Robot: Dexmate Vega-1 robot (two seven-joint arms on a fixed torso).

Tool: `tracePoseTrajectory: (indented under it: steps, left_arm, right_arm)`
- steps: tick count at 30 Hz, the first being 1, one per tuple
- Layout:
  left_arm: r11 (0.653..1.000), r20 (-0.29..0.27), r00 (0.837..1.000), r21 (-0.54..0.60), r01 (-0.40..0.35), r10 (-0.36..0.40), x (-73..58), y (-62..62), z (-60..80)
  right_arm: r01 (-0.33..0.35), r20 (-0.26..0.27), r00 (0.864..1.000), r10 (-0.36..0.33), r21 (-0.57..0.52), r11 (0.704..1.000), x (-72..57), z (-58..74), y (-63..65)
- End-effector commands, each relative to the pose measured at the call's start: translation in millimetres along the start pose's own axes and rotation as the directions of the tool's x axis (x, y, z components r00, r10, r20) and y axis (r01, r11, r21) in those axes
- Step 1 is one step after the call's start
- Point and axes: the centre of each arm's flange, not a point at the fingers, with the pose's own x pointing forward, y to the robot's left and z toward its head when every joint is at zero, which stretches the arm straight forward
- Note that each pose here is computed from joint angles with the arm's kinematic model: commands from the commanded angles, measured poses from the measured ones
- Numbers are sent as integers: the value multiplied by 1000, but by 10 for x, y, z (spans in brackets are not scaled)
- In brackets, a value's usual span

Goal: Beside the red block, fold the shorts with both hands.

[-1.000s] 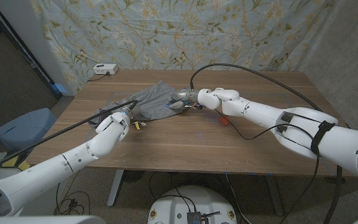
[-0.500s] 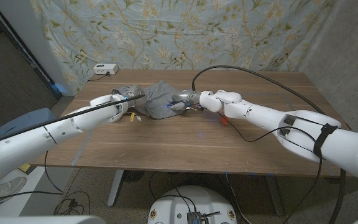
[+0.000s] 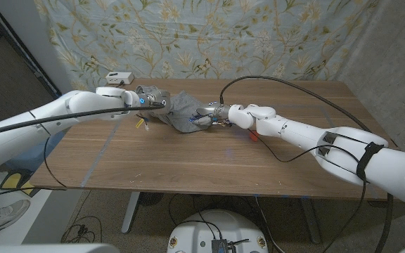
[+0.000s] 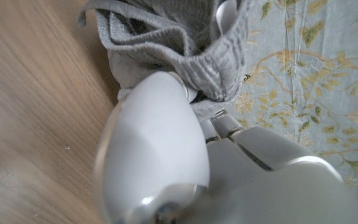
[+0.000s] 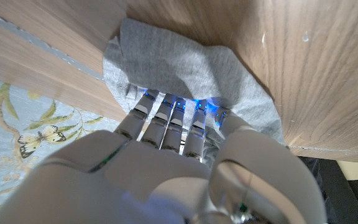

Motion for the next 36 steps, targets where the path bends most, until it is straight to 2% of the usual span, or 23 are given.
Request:
tracePoseTrajectory:
  steps: [1,2,4,9,13,17,19,22,29,33,36]
  left_arm:
    - [983,47,992,132,-126,121,-286,-141,-500]
    - [983,48,991,133,-129,123,-286,-141,-501]
    - [975,65,983,128,-181,174,-362,-175,-564]
    - [944,97,954,151,-295,283,-467,-218,-660]
    - [925,131,936,162,-345,326,-536,-242,-774]
    - [907,199,911,151,-392,361,-591,-274,-875]
    - [904,213,902,130,-408,376,-603,-284,-907]
    - [911,235,899,99,-400,369,-578,-294,-917]
    - [938,287,904,47,-344,318,-427,-340,-882]
    - [941,302,902,44,-336,308,-324,-364,-937]
    - [937,316,895,46,-346,316,-219,-389,-998]
  right_arm:
    - [5,8,1000,-5,6,1000,20,-35,41]
    - [5,9,1000,-5,6,1000,20,-35,41]
    - [7,11,1000,-7,4,1000,27,-40,45]
    - [10,19,1000,-10,4,1000,37,-42,49]
    - [11,25,1000,-11,1,1000,48,-36,54]
    - [11,28,1000,-11,-3,1000,58,-33,64]
    - [15,28,999,-15,3,1000,60,-38,69]
    - [18,28,999,-18,10,1000,60,-51,79]
    - [22,29,999,-23,21,1000,64,-81,97]
    - [22,30,999,-23,27,999,71,-92,102]
    - [21,32,999,-22,31,999,80,-95,108]
